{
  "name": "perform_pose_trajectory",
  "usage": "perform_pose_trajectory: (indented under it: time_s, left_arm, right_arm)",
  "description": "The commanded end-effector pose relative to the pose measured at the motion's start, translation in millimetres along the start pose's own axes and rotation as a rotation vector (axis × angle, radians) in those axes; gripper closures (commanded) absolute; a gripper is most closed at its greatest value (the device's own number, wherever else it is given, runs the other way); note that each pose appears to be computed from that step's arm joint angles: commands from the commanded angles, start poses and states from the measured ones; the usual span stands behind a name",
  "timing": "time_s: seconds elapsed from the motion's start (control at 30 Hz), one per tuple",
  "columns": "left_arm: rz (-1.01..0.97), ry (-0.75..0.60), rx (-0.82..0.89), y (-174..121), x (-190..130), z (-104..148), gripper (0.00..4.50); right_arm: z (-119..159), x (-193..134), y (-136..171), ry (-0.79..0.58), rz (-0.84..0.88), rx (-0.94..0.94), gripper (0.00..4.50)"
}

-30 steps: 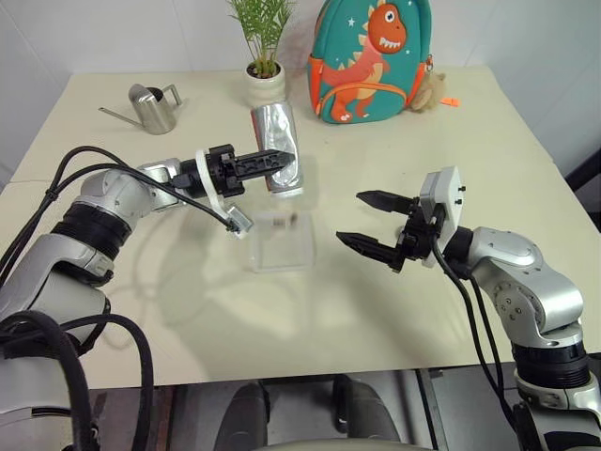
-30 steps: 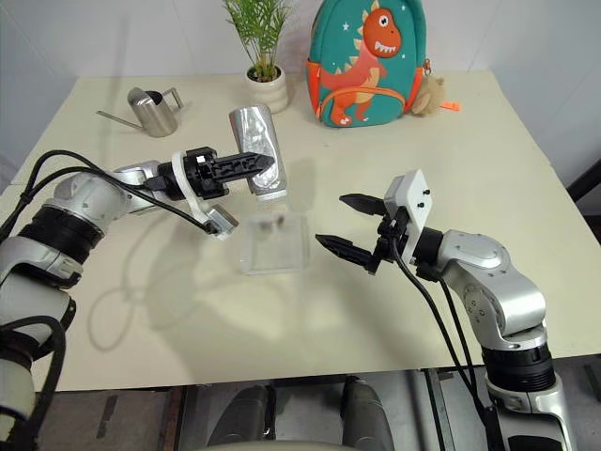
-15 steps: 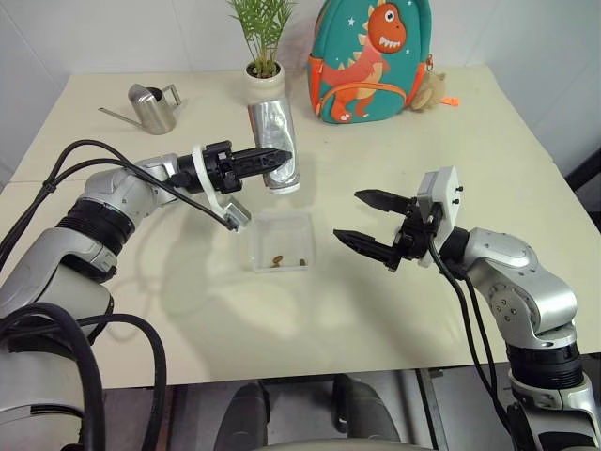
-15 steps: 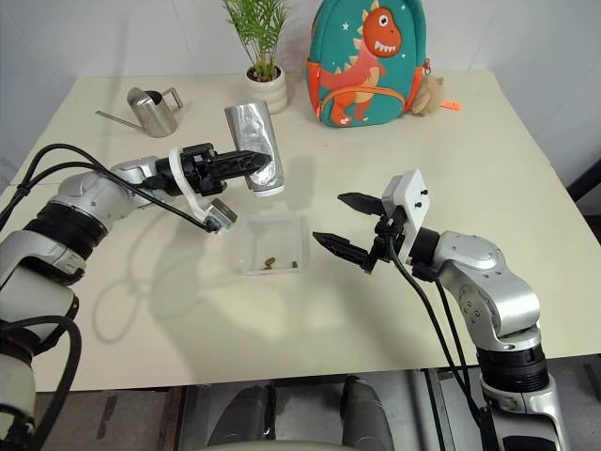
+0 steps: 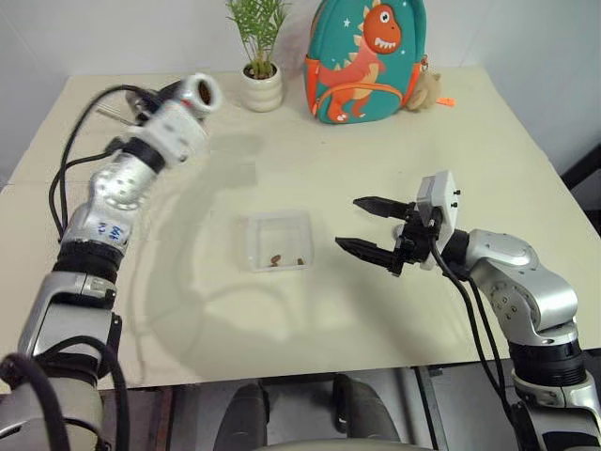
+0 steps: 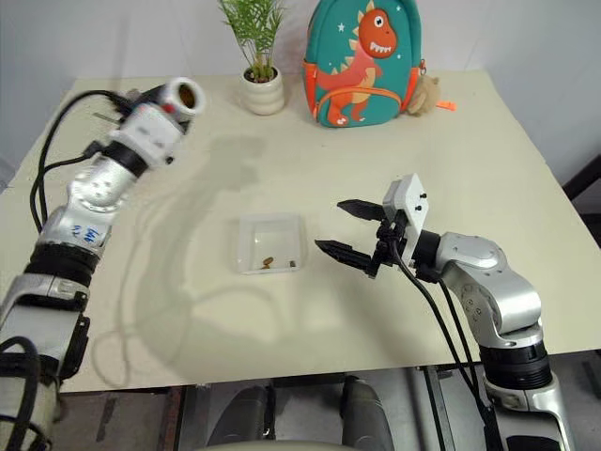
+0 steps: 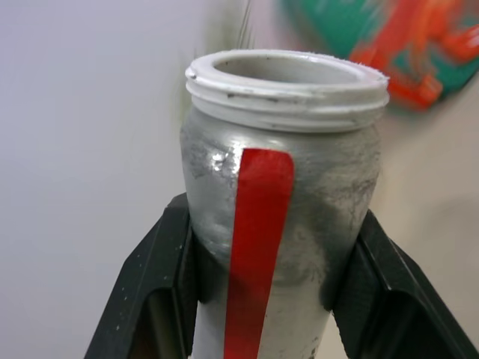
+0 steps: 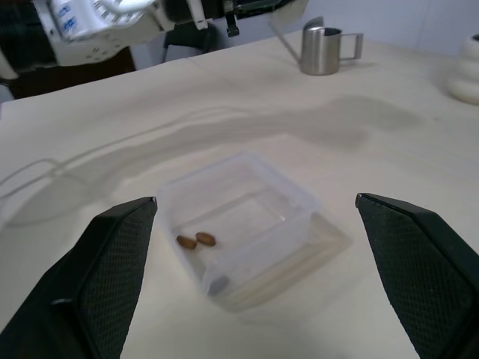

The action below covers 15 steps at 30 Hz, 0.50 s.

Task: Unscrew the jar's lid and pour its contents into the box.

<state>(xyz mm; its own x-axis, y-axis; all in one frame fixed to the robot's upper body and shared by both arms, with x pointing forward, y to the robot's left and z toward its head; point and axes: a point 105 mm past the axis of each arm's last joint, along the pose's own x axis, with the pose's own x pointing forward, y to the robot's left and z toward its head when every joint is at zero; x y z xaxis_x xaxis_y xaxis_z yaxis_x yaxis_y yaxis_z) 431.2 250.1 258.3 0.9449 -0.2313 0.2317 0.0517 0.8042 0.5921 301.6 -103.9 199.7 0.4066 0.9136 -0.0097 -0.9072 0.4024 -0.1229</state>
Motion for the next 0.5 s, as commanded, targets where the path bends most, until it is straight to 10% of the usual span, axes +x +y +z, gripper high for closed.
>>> perform_pose_trajectory:
  time_s: [0.03,0.5]
  left_arm:
    - [0.074,0.086,-0.347,28,-23,-32,2.62]
    - [0.324,0.151,-0.536,45,-102,-113,2.62]
  right_arm:
    - [10,1,-2,-0.006,0.043,-0.069,0.02]
    - [8,5,-8,-0.003,0.061,-0.094,0.02]
